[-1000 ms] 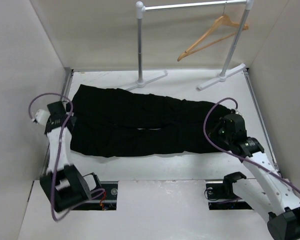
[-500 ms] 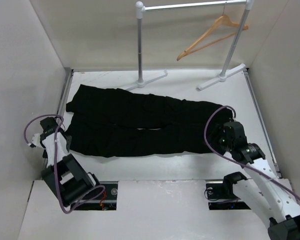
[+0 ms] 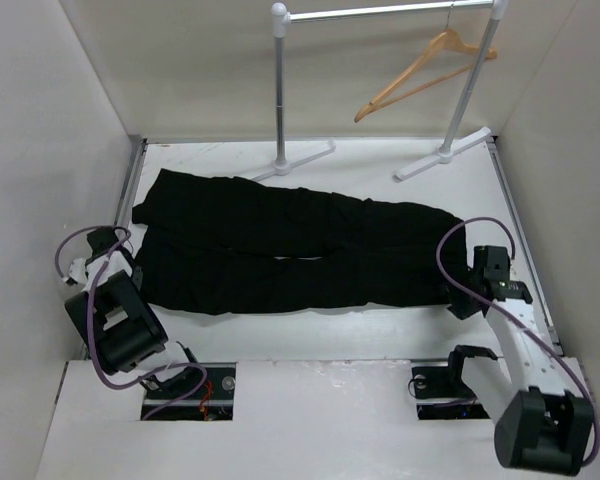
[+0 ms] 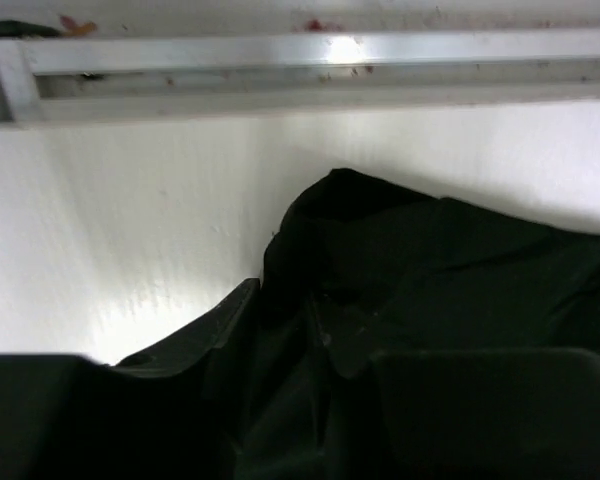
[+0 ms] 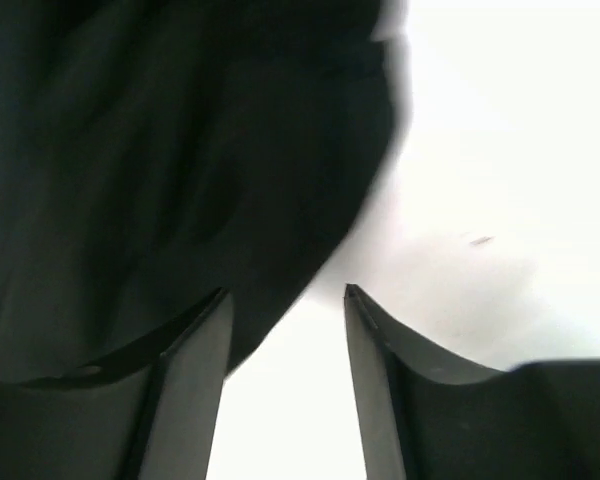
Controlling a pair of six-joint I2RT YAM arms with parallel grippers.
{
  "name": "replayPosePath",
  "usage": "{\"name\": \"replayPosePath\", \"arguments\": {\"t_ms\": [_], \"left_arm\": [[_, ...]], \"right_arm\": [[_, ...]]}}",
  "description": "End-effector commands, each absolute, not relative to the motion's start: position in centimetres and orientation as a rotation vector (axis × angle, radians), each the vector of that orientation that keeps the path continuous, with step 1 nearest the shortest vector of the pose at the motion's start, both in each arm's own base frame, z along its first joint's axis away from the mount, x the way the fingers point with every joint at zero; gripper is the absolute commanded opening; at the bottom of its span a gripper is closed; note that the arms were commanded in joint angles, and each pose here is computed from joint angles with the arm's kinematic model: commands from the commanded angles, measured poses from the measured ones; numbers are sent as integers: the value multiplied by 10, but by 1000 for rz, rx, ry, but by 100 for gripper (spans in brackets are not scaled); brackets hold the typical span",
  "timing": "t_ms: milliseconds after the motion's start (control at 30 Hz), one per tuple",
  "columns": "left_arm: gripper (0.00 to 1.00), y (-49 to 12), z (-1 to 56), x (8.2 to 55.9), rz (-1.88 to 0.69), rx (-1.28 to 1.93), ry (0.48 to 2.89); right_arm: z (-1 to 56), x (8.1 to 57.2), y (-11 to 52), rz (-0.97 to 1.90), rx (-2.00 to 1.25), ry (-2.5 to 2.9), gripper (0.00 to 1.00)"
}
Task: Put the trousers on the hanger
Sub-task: Fold the trousers at the center of the board.
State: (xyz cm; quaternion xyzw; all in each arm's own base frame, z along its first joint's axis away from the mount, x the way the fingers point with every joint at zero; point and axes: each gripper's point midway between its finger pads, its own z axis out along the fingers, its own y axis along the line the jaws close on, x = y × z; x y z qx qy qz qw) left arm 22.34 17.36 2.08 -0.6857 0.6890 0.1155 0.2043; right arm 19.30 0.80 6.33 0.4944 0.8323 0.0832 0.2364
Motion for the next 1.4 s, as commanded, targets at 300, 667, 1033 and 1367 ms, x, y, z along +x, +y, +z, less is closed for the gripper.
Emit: {"name": "replayPosePath", "arguments": {"t_ms": [300, 667, 1033, 1367], "left_arm": [[3, 168, 25, 225, 331, -1887, 1869], [0, 202, 119, 240, 335, -1792, 1685], [0, 207, 222, 230, 465, -1594, 1689], [0, 219, 274, 369, 498, -1340, 1745]], "right_arm": [[20, 218, -29, 88, 1544, 2190, 30], [78, 225, -29, 161, 1379, 2116, 0], [152, 233, -15, 202, 1132, 2087, 0], [181, 293, -44, 205, 1196, 2004, 1]]}}
